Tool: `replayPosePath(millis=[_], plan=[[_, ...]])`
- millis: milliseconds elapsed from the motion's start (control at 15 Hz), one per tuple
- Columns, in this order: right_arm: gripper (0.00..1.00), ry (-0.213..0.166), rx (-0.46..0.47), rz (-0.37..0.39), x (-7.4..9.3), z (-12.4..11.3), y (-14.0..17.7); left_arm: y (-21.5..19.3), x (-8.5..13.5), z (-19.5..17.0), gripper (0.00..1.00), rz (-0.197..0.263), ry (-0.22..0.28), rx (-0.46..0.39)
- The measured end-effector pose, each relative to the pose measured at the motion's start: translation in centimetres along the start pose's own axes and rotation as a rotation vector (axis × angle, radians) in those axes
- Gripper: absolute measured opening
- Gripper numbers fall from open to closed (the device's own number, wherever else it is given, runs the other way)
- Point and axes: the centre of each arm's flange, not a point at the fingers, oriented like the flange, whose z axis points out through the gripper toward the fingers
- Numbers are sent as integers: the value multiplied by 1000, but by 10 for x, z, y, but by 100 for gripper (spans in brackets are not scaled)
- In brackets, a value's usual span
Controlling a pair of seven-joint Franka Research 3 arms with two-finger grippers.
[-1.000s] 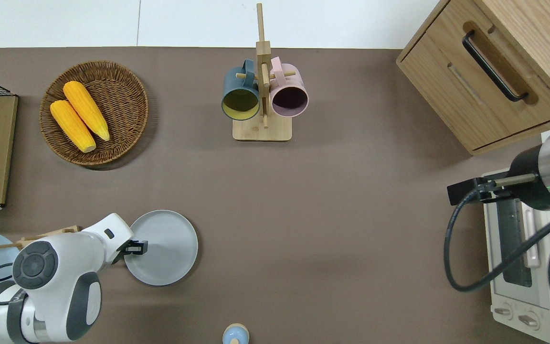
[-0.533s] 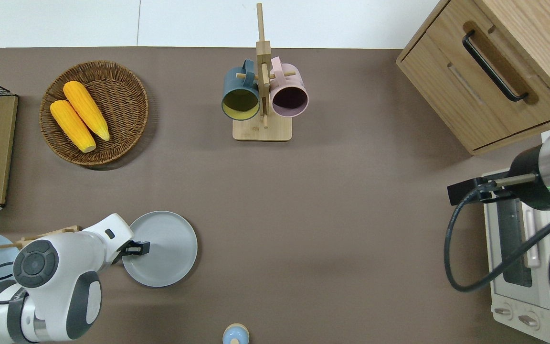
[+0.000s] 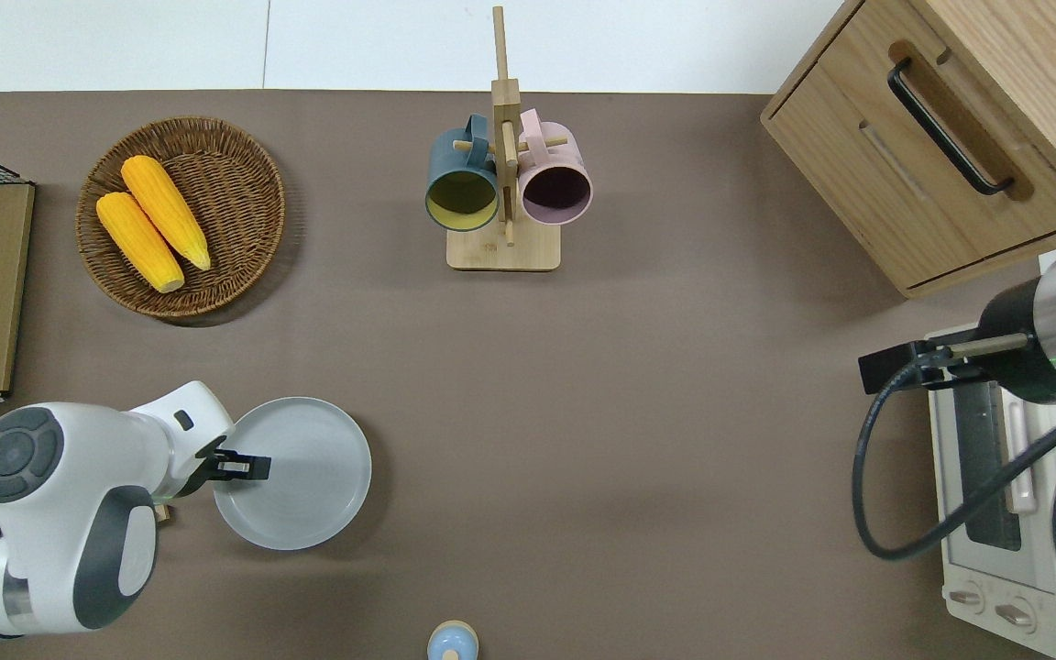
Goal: Pick gray plate from table and place it on lower plate rack with left arm
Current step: 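Close the left gripper on the gray plate's rim and tilt it up, then lift the gray plate with the left gripper and carry it to the rack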
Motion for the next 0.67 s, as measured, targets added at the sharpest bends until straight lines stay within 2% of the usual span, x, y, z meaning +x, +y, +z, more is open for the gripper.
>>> replayPosePath(millis=[667], plan=[[99,0,0,0,0,0,0,-6,12,-90,0,-14,-20,-19]])
